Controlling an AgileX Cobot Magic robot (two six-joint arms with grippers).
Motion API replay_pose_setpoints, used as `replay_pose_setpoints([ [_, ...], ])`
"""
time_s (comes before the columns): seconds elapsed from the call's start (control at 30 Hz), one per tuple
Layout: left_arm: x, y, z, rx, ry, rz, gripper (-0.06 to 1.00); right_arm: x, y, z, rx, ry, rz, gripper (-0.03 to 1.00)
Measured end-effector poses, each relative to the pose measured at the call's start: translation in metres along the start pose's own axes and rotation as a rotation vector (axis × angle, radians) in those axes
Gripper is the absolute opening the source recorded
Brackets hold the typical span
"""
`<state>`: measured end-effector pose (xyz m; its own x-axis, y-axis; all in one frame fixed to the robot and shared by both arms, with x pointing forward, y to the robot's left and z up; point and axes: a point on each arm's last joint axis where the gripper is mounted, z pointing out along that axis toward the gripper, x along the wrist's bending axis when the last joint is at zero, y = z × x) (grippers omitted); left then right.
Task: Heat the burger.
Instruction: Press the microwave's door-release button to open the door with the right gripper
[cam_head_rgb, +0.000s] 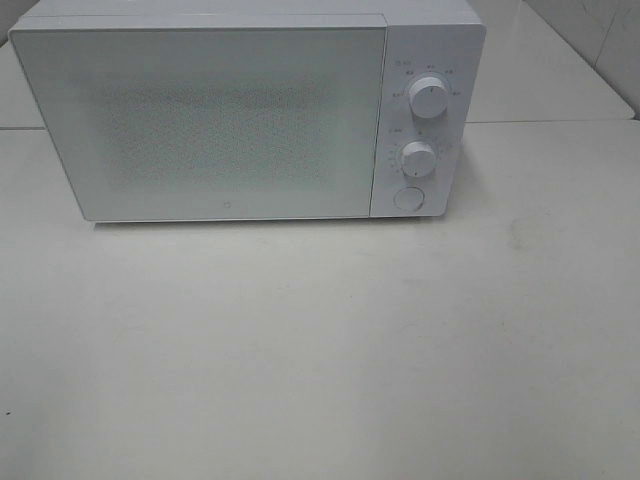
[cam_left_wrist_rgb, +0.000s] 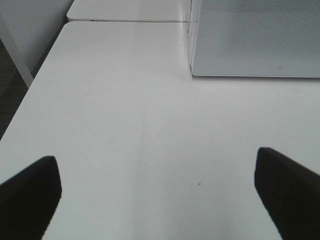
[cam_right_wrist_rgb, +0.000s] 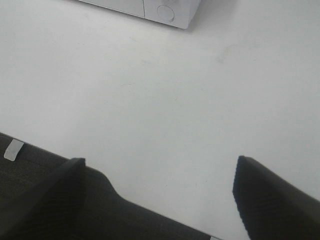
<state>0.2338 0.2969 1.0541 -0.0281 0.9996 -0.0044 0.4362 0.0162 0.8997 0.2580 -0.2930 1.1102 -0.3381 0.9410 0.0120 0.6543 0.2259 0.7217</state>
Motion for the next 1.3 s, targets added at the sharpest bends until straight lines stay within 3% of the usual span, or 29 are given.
replay_pose_setpoints([
  [0.3,0.0,0.0,0.0,0.0,0.0,0.0,0.99,-0.001,-0.037,0.005,-0.094,-0.005,0.009,0.76],
  [0.53,0.0,0.0,0.0,0.0,0.0,0.0,0.99,0.0,-0.064,0.018,-0.194,-0.111,0.097,0.76],
  [0.83,0.0,0.0,0.0,0.0,0.0,0.0,0.99,0.001,-0.066,0.022,-0.219,-0.193,0.161,0.76],
  [1.3,0.0,0.0,0.0,0.0,0.0,0.0,0.99,0.001,-0.066,0.022,-0.219,-0.198,0.165,0.76],
])
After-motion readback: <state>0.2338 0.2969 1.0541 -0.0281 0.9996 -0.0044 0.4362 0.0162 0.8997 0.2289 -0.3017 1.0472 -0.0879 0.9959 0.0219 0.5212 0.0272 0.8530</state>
